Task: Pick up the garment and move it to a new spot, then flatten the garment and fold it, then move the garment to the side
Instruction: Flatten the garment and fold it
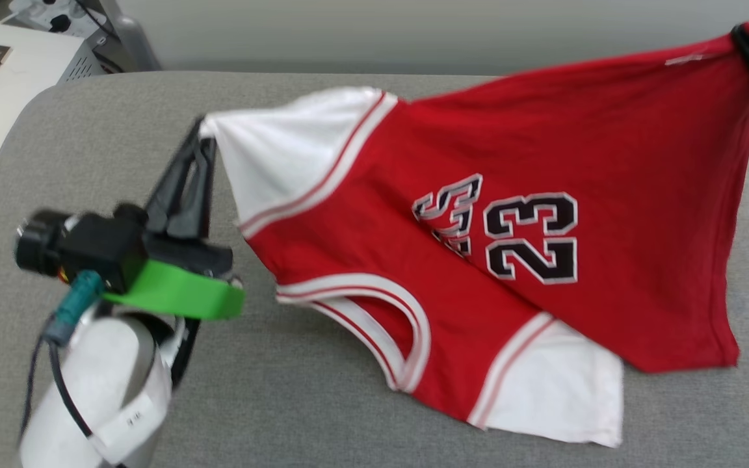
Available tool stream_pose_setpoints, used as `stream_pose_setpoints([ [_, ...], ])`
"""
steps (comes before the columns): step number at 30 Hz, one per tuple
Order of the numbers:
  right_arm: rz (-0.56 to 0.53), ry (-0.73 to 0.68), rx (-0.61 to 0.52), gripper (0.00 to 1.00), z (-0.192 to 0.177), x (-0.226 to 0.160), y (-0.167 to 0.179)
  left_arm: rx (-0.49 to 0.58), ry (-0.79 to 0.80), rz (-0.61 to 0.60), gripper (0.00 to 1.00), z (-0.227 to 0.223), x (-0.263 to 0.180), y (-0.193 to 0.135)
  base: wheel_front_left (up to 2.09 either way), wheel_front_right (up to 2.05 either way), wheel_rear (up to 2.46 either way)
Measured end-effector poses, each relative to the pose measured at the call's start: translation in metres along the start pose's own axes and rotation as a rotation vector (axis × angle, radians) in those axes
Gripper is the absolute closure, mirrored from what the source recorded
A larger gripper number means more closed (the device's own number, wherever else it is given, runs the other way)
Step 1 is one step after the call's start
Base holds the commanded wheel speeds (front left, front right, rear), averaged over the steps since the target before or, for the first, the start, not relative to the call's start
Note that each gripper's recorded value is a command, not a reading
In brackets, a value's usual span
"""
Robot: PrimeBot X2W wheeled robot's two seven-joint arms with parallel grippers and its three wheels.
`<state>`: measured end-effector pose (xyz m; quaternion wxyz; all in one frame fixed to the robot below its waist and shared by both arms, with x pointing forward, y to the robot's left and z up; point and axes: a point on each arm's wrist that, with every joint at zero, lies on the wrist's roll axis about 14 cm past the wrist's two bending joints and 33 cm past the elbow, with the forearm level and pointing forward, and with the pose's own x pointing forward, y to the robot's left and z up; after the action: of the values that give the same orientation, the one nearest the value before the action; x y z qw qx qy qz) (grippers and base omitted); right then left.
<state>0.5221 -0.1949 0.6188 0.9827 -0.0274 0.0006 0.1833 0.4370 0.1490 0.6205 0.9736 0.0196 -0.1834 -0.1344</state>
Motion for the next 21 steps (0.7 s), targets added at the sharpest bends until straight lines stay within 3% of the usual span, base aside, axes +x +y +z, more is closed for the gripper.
stream_pose_setpoints([
  [9,-0.038,-0.207,-0.032,1.0,0.067,-0.018,-0.005,0.038,-0.211,-0.082,1.0,0.076,0.053,-0.005,0.0,0.0,0.0],
  [21,-0.075,-0.277,-0.047,1.0,0.094,0.005,-0.014,0.057,-0.294,-0.157,1.0,0.103,0.121,-0.009,0.0,0.0,0.0],
])
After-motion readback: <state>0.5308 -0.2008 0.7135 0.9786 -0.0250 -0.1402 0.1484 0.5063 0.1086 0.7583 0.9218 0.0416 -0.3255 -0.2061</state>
